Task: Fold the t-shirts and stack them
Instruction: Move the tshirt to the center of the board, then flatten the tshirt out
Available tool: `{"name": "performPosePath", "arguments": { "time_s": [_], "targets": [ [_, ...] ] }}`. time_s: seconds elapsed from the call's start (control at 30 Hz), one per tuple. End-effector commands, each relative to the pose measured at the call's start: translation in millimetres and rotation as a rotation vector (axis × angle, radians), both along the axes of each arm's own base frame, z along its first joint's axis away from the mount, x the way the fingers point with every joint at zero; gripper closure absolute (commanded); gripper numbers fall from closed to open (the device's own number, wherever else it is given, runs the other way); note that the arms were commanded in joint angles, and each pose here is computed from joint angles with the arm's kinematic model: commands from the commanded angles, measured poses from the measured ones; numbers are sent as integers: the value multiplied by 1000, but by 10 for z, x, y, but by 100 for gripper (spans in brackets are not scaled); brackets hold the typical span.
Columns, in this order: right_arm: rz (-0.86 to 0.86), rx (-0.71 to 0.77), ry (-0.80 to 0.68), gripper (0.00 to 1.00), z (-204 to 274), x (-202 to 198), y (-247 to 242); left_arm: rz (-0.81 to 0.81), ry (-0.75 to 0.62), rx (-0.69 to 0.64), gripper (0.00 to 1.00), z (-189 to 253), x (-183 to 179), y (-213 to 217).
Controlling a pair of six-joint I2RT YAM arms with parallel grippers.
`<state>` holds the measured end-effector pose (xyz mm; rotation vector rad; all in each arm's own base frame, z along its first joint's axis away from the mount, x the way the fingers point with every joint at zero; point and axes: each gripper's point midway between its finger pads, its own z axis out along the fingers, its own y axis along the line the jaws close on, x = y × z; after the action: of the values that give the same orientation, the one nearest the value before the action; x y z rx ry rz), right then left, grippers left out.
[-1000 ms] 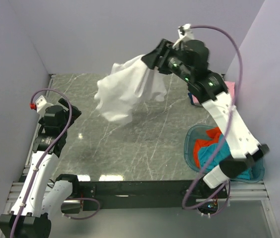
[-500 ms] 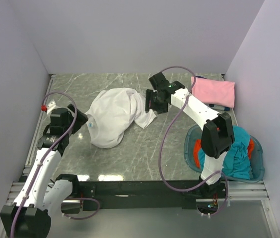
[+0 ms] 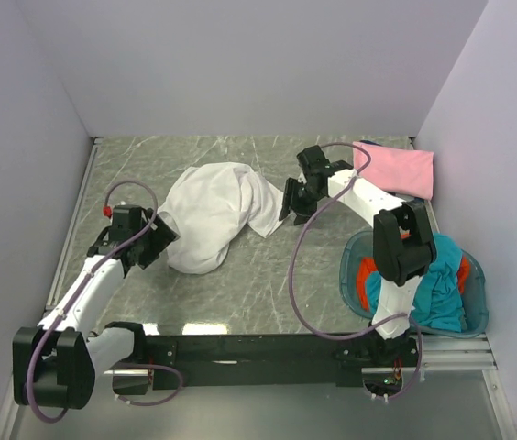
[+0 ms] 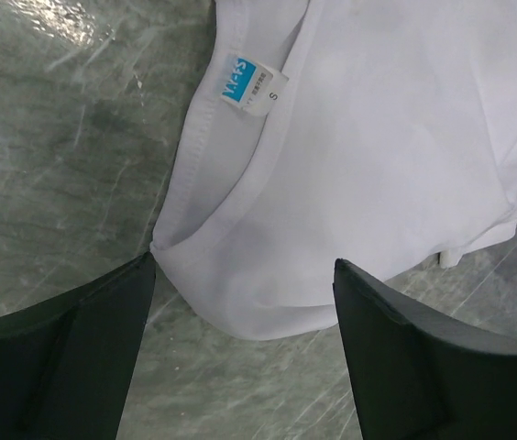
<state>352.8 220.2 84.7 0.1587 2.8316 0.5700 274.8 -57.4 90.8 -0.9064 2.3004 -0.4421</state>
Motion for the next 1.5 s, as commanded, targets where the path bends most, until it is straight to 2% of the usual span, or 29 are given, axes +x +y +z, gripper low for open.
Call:
{"name": "performPosePath", "arguments": {
  "time_s": [0.0, 0.2, 0.53, 0.73, 1.03, 1.3, 1.4, 1.43, 1.47],
  "targets": [
    [3, 62, -23, 43, -28, 148, 53, -25, -8, -46, 16, -1, 45, -95],
    [7, 46, -19, 44, -178, 265, 32, -60, 110, -70, 19, -327, -31, -166],
    [-4, 48, -4, 43, -321, 385, -54, -55, 152, -96, 20, -462, -53, -204],
    [1, 58, -18, 43, -302, 509, -6, -67, 191, -122, 24, -599, -76, -255],
    [3, 37, -11, 44, -428, 588, -16, -71, 210, -123, 39, -700, -38, -265],
    [7, 47, -36, 51, -449, 761, 49, -82, 215, -110, 64, -713, 16, -257],
    [13, 57, -38, 62, -441, 828, 82, -90, 204, -105, 74, -681, 60, -258],
    [24, 71, -47, 71, -403, 851, 119, -87, 196, -98, 78, -661, 90, -247],
    [30, 81, -49, 77, -388, 860, 132, -90, 190, -94, 90, -648, 102, -244]
  ]
}}
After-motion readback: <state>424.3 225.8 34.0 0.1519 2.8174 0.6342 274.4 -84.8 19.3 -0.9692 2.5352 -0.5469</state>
